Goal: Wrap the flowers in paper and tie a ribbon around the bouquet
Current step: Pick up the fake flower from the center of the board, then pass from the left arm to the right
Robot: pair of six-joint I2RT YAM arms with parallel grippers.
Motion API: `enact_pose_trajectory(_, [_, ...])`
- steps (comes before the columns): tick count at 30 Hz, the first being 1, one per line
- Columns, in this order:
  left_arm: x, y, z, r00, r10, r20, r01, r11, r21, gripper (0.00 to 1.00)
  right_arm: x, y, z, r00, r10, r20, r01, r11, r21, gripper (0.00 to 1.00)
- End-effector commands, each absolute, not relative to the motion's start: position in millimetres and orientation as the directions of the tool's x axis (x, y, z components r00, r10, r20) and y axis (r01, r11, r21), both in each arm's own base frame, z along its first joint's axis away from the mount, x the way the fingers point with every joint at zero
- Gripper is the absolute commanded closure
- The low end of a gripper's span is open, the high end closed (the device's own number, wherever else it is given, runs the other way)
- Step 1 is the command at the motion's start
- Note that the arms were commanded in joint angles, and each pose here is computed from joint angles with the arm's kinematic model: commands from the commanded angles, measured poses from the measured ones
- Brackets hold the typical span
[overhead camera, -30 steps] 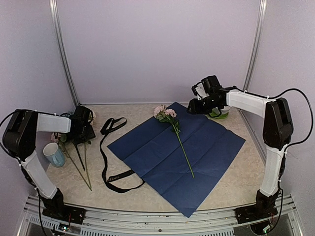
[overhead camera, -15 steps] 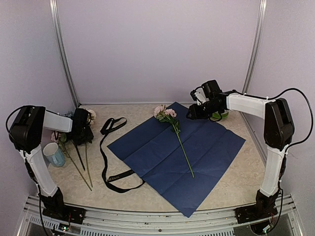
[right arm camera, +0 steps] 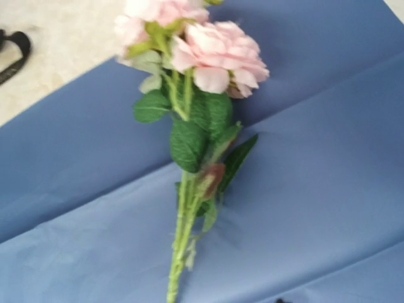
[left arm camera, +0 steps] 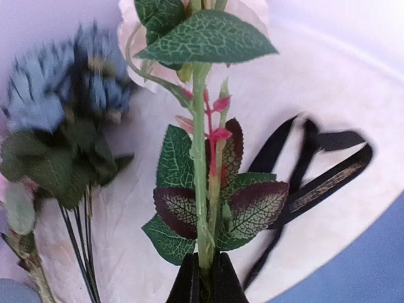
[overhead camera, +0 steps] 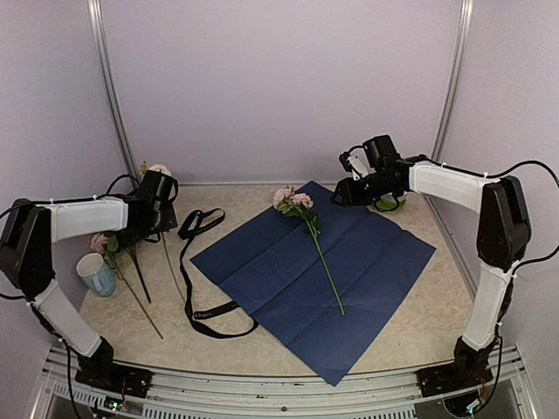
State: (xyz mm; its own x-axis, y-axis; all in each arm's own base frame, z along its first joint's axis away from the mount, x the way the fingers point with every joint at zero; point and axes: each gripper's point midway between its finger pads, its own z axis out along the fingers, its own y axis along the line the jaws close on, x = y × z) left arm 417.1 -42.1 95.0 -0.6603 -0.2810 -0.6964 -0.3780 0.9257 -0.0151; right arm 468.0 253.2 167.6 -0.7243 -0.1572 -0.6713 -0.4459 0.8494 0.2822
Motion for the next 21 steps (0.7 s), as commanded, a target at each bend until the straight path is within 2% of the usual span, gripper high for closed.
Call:
enact_pose_trajectory(1, [410, -66, 254, -0.393, -0.093, -0.915, -0.426, 0.900, 0.092, 1.00, 449, 270, 232, -0.620, -0.139, -0.772, -0.557, 0.771, 0.308, 0.53])
enact_pose_trajectory(4, [393, -118, 326, -0.260, 0.006, -0.966, -0.314, 0.945, 0.091, 1.00, 422, 300, 276, -0.502, -0.141, -0.853, -0.693, 0.656, 0.299, 0.53])
enact_pose_trajectory(7, [371, -168, 366, -0.152, 0.052, -0.987, -0.175, 0.981, 0.078, 1.00, 379, 334, 323, -0.360, -0.109, -0.926, -0.837, 0.476, 0.269, 0.52])
enact_pose_trajectory(9, [350, -186, 382, -0.087, 0.152, -0.985, -0.199, 0.966, 0.167, 1.00, 352, 351, 349, -0.275, -0.084, -0.958, -0.896, 0.383, 0.223, 0.51])
enact_pose_trajectory(11, [334, -189, 389, -0.094, 0.295, -0.951, -0.312, 0.898, 0.310, 1.00, 338, 361, 364, -0.199, -0.081, -0.977, -0.916, 0.369, 0.156, 0.51])
enact_pose_trajectory(13, [331, -183, 382, -0.201, 0.445, -0.873, -0.405, 0.773, 0.488, 1.00, 333, 364, 370, -0.145, -0.094, -0.985, -0.913, 0.396, 0.096, 0.50])
enact_pose_trajectory(14, [332, -176, 381, -0.232, 0.459, -0.858, -0.443, 0.735, 0.513, 1.00, 331, 365, 372, -0.129, -0.101, -0.987, -0.911, 0.406, 0.078, 0.50])
enact_pose_trajectory(18, [308, -130, 393, -0.220, 0.399, -0.890, -0.528, 0.718, 0.452, 1.00, 322, 363, 374, -0.124, -0.102, -0.987, -0.916, 0.394, 0.074, 0.49])
enact_pose_trajectory(21, [304, -123, 406, -0.196, 0.373, -0.907, -0.544, 0.728, 0.417, 1.00, 317, 360, 377, -0.116, -0.087, -0.989, -0.919, 0.388, 0.074, 0.48])
